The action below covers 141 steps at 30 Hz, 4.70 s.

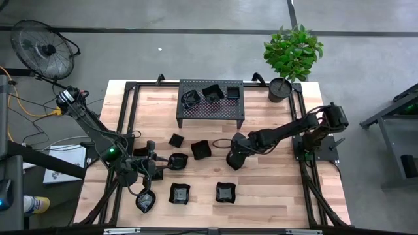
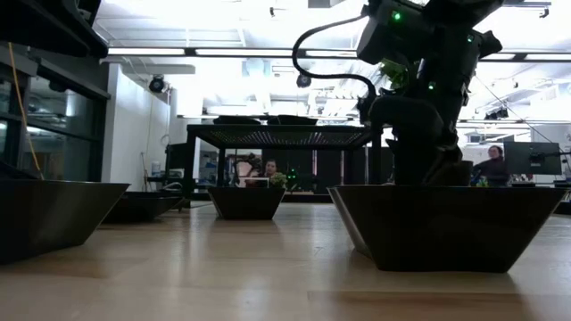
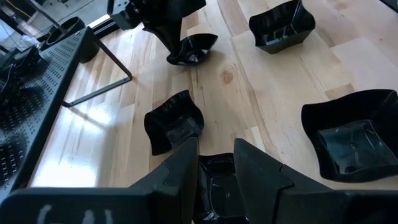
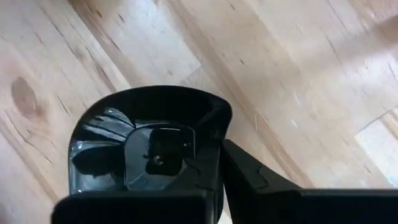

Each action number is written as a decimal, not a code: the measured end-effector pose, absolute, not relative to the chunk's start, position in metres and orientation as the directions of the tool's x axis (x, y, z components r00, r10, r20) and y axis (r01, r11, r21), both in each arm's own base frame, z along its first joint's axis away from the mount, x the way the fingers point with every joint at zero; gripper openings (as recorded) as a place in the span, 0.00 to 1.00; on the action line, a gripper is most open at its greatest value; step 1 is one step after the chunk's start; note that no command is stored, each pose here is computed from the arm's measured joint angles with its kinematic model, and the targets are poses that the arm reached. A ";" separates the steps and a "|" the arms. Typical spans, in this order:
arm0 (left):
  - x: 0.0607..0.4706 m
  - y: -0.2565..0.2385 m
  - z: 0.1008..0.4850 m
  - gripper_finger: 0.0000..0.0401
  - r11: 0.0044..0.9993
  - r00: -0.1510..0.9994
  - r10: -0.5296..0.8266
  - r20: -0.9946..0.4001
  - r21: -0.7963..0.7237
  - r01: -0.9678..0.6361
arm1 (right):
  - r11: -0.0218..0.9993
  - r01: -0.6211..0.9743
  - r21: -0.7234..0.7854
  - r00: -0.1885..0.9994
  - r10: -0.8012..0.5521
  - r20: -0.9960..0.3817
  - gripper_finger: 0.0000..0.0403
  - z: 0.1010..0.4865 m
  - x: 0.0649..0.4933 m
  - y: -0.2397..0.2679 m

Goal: Pick & Place Mini shaped plates
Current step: Stack the leaf shaped plate on top of the leaf shaped plate on the shelf

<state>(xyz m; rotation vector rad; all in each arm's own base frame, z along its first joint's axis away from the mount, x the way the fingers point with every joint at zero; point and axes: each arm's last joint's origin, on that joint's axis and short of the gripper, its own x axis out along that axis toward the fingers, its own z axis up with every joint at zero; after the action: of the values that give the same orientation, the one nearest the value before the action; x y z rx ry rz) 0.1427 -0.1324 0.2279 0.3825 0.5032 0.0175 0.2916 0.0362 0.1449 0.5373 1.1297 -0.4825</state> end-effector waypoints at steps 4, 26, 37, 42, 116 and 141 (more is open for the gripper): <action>0.143 -0.132 0.228 0.25 0.929 0.878 0.114 -0.464 0.364 0.072 | 0.778 0.612 0.139 0.371 -0.127 -0.920 0.01 0.150 0.290 0.035; 0.144 -0.129 0.232 0.25 0.899 0.897 0.265 -0.354 0.427 -0.097 | 0.836 0.546 0.043 0.692 -0.422 -0.585 0.00 0.227 0.270 0.069; 0.145 -0.127 0.236 0.25 0.858 0.896 0.343 -0.282 0.482 -0.176 | 0.824 0.556 -0.110 0.788 -0.564 -0.248 0.00 0.244 0.292 0.094; 0.151 -0.127 0.246 0.25 0.863 0.891 0.416 -0.182 0.388 -0.324 | 0.779 0.588 -0.219 0.770 -0.622 -0.146 0.00 0.239 0.307 0.100; 0.231 -0.068 0.249 0.25 0.822 0.812 0.570 -0.129 0.060 -0.567 | 0.595 0.661 -0.458 0.696 -0.714 0.077 0.00 0.238 0.388 0.093; 0.230 -0.066 0.251 0.25 0.773 0.766 0.634 -0.103 0.053 -0.633 | 0.564 0.715 -0.413 0.649 -0.755 0.092 0.00 0.242 0.388 0.084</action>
<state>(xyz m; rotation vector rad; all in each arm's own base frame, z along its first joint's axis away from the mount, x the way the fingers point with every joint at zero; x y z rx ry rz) 0.2300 -0.0660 0.2509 0.0152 0.1176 0.6880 0.3879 0.0845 0.2417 -0.4404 0.0990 -0.8661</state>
